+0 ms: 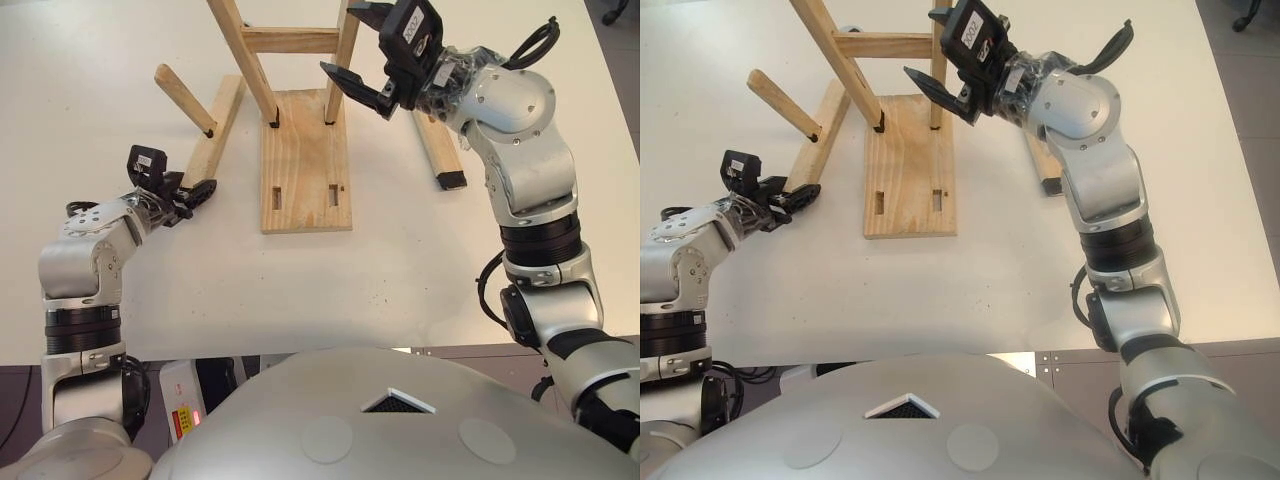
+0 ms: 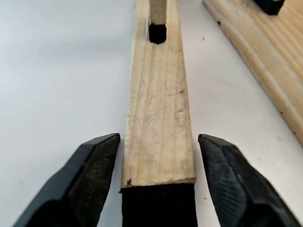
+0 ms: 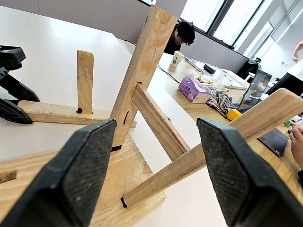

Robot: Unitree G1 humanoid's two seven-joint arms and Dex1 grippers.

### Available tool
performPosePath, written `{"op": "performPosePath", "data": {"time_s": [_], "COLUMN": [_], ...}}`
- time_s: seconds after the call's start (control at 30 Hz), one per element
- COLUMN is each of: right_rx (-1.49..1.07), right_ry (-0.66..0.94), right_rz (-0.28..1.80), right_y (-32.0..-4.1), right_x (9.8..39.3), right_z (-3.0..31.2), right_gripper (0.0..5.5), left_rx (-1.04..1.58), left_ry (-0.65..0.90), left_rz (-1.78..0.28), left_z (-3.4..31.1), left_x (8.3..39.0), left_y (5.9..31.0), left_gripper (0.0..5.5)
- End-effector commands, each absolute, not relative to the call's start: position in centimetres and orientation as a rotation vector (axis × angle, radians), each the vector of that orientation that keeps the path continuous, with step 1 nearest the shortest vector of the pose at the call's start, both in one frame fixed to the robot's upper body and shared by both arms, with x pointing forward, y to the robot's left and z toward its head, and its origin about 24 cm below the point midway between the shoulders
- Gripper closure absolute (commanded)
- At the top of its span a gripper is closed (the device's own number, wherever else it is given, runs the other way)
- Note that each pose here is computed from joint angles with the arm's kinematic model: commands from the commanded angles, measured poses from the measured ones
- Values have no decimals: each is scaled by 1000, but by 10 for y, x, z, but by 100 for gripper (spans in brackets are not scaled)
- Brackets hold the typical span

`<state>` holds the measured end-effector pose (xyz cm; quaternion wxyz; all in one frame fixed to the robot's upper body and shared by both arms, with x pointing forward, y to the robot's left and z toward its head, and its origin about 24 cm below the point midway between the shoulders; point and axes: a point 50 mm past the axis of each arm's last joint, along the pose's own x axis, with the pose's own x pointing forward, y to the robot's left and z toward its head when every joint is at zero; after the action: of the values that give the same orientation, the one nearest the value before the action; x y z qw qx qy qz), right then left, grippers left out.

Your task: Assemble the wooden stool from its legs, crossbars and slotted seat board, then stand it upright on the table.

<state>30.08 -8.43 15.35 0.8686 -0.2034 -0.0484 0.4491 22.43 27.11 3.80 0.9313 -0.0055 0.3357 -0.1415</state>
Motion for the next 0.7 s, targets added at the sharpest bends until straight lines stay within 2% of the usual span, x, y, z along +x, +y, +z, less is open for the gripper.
{"op": "performPosePath", "data": {"time_s": [0.03, 0.1, 0.2, 0.37, 0.5, 0.53, 0.63, 0.7], "right_rx": [-429, -427, -429, -396, -214, -168, 32, 143], "right_ry": [-98, -95, -96, -85, -27, -12, -8, -10], "right_rz": [915, 909, 900, 898, 899, 907, 925, 911], "right_y": [-89, -90, -91, -93, -100, -103, -113, -118], "right_x": [303, 305, 307, 309, 315, 317, 326, 334], "right_z": [155, 156, 157, 158, 162, 165, 184, 194], "right_gripper": [234, 234, 234, 234, 234, 215, 160, 120], "left_rx": [-51, -33, 8, -117, -298, -332, -393, -410], "left_ry": [767, 771, 792, 615, 222, 136, -33, -83], "left_rz": [-263, -250, -234, -99, -177, -231, -399, -453], "left_z": [21, 21, 15, 32, 90, 107, 144, 160], "left_x": [214, 215, 212, 227, 243, 244, 244, 244], "left_y": [272, 274, 276, 291, 292, 287, 272, 264], "left_gripper": [316, 347, 350, 350, 350, 350, 350, 350]}}
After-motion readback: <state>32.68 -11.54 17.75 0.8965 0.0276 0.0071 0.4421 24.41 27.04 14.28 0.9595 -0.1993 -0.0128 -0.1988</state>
